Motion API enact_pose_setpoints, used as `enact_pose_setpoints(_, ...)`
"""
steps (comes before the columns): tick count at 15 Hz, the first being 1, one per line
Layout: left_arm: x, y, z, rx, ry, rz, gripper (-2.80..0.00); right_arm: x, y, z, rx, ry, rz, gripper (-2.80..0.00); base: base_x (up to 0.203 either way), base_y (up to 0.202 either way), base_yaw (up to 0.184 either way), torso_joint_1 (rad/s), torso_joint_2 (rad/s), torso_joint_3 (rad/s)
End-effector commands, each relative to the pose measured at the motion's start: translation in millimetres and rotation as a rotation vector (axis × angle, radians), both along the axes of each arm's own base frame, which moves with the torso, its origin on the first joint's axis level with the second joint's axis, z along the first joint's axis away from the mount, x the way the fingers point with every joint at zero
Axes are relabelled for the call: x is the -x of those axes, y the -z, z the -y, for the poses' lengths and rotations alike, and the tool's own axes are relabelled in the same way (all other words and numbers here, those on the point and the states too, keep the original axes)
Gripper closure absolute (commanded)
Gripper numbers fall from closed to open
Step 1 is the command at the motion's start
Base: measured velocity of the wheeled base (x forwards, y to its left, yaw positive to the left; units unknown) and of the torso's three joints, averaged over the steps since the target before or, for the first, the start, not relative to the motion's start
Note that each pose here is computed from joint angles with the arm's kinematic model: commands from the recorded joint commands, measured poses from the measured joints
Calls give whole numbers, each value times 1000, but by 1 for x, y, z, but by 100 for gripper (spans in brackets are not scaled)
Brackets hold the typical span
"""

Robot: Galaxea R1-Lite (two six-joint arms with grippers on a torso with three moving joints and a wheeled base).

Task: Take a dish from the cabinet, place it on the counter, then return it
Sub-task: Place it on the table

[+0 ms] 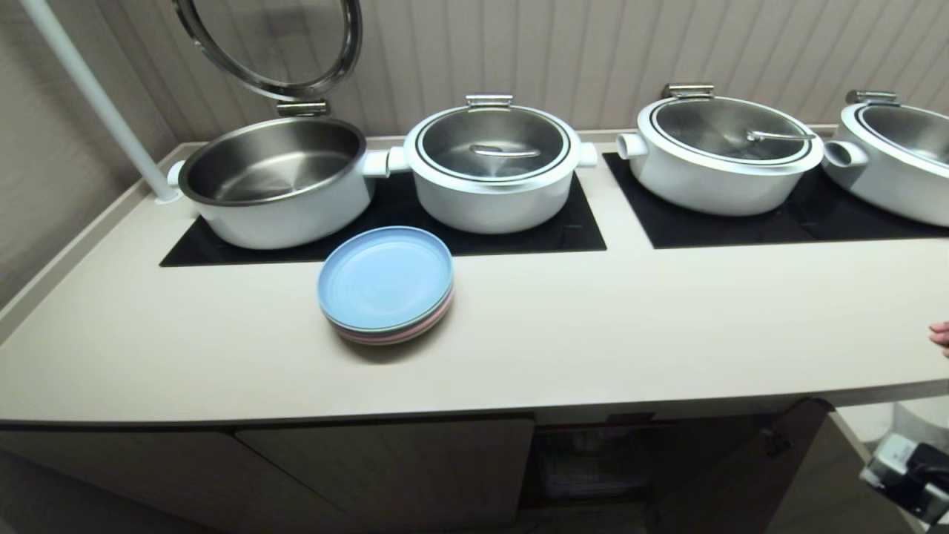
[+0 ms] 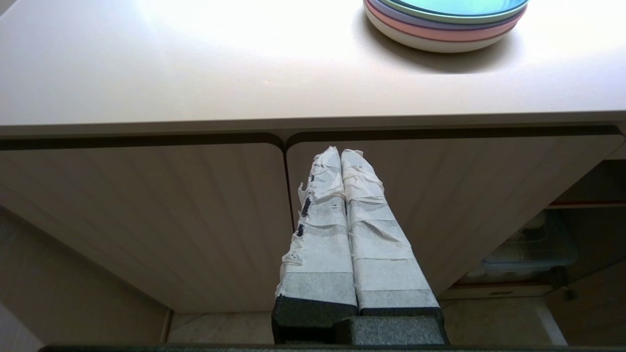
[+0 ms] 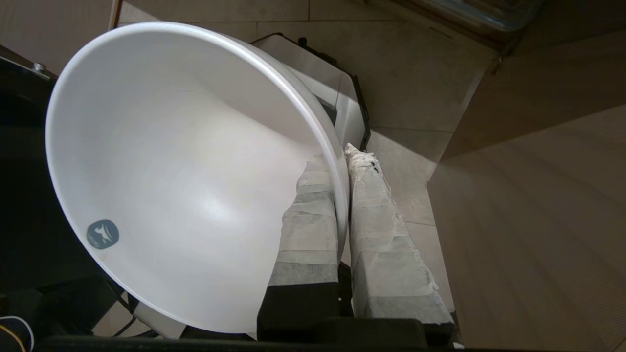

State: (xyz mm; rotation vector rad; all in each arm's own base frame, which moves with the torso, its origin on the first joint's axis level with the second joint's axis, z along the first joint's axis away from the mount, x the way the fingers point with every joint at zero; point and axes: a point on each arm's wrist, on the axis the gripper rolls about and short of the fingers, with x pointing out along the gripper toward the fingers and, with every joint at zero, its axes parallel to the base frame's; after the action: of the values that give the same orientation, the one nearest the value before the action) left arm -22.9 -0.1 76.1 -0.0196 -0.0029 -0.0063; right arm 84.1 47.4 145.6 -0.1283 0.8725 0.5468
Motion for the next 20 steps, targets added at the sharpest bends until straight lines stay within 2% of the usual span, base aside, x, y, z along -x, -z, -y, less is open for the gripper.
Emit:
enact_pose_setpoints(1, 0, 0, 0, 0, 0, 0, 0, -2, -4, -1, -6, 0, 7, 0, 0, 0, 0, 0, 0, 0)
enact_pose_setpoints(9, 0, 0, 0, 0, 0, 0, 0, -33, -30, -17, -53, 49, 20, 0, 0, 0, 0, 0, 0, 0)
enact_pose_setpoints(14, 0, 0, 0, 0, 0, 0, 0, -67, -50, -34, -55, 75, -12, 0, 0, 0, 0, 0, 0, 0)
enact_pose_setpoints(16, 0, 0, 0, 0, 1, 0, 0, -84, -60, -43, -71, 113, -28, 0, 0, 0, 0, 0, 0, 0)
enact_pose_setpoints(20, 0, 0, 0, 0, 0, 0, 0, -126, -74, -52, -85, 255, -69, 0, 0, 0, 0, 0, 0, 0)
